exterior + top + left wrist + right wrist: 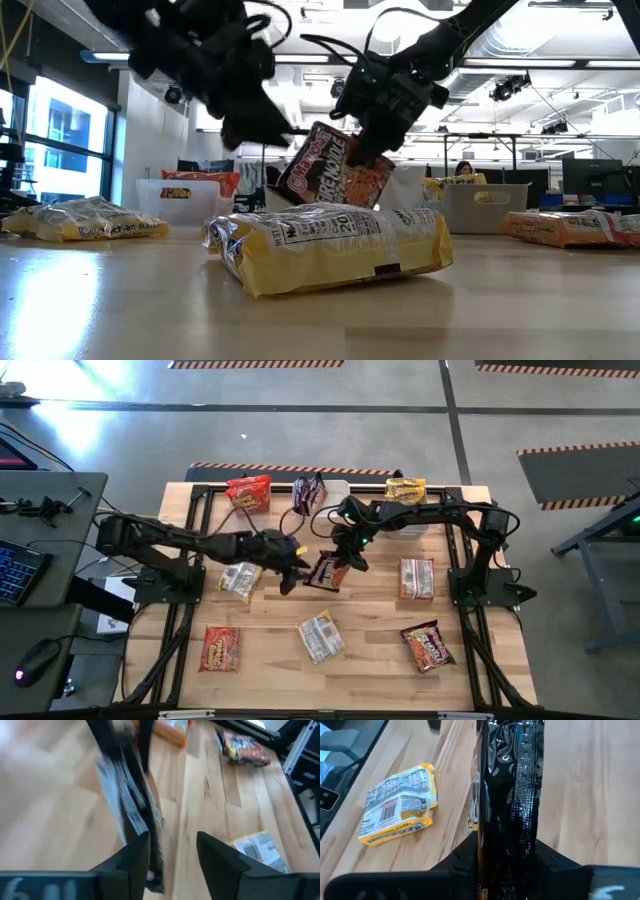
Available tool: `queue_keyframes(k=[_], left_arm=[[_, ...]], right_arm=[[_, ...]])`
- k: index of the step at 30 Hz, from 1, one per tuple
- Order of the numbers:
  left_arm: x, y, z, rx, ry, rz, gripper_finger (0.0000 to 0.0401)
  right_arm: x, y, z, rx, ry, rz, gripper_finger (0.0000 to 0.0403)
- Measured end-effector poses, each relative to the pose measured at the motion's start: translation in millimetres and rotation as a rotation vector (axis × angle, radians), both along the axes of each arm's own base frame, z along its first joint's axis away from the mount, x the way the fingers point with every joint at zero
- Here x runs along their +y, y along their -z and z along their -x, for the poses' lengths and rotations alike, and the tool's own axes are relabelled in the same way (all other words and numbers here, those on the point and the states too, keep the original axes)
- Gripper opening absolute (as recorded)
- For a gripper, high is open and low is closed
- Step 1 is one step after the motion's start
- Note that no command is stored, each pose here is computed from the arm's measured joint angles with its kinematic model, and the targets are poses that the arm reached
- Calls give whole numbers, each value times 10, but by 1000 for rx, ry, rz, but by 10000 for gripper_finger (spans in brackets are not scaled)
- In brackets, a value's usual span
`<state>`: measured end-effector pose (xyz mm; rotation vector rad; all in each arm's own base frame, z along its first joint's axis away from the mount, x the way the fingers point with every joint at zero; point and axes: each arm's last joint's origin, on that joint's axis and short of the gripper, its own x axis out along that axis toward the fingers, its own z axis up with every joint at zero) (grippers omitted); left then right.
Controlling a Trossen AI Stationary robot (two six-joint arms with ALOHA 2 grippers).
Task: Sort Maruchan noodles
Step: Put the black noodle pack into the white bin
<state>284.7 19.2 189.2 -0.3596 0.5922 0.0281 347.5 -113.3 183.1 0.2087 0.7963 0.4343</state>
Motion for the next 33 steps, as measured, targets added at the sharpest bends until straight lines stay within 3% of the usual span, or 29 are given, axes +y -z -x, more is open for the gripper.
queue_keyframes(k=[8, 15, 21, 33], left_arm=[[20, 226, -56, -135, -98, 91, 193], [107, 286, -41, -68, -143, 80, 205], [142, 140, 24, -97, -140, 38, 206], [149, 244, -64, -122, -153, 89, 208]], right_arm=[[-6, -12, -17, -23, -1, 7, 85], [-8, -11, -17, -20, 3, 12, 85], [-7, -20, -27, -37, -4, 8, 85], [-24, -53, -65, -92, -3, 30, 85]])
